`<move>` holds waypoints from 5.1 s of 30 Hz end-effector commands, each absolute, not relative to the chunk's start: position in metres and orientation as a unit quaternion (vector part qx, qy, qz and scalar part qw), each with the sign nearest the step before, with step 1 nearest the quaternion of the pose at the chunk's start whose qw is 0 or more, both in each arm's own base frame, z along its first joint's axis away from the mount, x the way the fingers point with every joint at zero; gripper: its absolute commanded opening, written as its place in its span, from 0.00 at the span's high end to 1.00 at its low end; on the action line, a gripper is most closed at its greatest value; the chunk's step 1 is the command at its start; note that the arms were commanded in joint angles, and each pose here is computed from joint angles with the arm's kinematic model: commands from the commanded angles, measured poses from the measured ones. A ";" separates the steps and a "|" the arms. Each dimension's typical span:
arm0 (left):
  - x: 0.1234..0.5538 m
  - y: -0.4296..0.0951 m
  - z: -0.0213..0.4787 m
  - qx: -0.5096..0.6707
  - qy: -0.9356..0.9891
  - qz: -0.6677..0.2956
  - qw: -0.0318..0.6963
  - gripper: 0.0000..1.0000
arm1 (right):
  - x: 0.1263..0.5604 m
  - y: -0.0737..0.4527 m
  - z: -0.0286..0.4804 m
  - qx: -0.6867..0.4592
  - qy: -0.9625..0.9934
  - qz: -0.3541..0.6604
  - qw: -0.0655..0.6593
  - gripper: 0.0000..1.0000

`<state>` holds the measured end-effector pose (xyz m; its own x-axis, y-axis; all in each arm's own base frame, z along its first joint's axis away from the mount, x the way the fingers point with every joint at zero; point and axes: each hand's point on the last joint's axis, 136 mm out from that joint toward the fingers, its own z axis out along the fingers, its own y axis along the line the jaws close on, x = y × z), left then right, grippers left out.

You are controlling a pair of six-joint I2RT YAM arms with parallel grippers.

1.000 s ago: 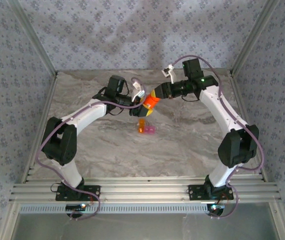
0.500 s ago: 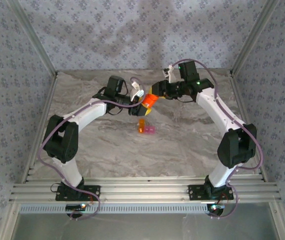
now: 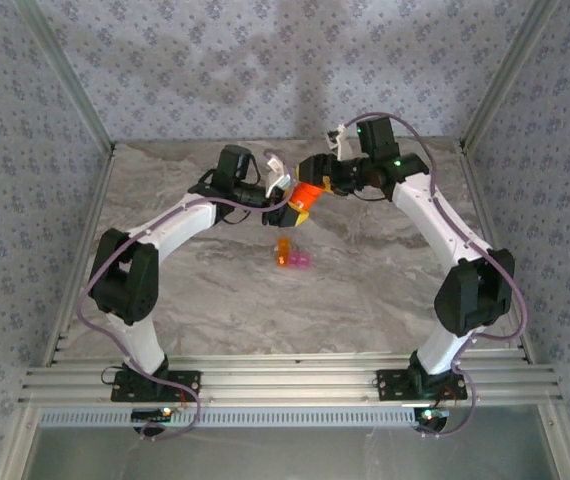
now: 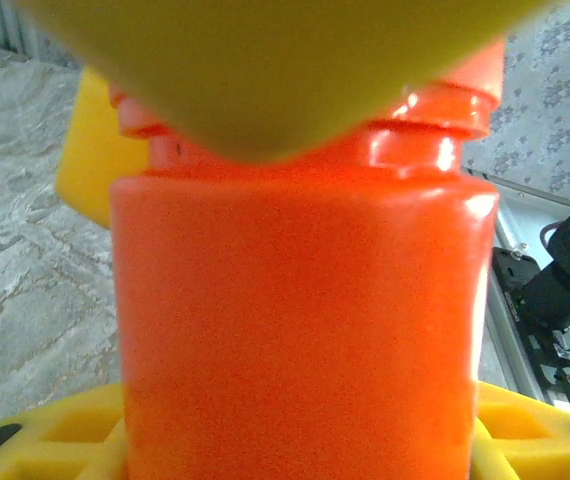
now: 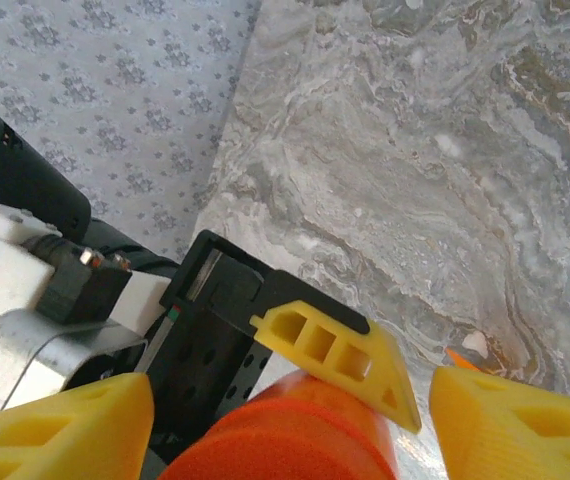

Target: Sort the pills into containers

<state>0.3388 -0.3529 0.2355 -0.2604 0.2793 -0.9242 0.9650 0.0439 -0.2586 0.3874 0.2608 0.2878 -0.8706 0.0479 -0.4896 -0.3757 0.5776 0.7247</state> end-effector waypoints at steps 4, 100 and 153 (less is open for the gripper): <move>0.338 -0.356 0.250 0.511 0.598 -0.495 0.369 1.00 | 0.371 0.242 0.323 -0.129 0.839 0.448 0.281 0.17; 0.354 -0.346 0.243 0.504 0.608 -0.487 0.374 1.00 | 0.364 0.223 0.319 -0.173 0.818 0.450 0.312 0.17; 0.348 -0.347 0.253 0.512 0.599 -0.498 0.363 1.00 | 0.375 0.264 0.250 -0.249 0.841 0.411 0.249 0.66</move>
<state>0.3445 -0.3393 0.2174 -0.3159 0.3302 -0.8895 0.9449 0.0250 -0.3263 0.3820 0.2567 0.2853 -0.6492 -0.2237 -0.7270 -0.7301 0.4511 0.5133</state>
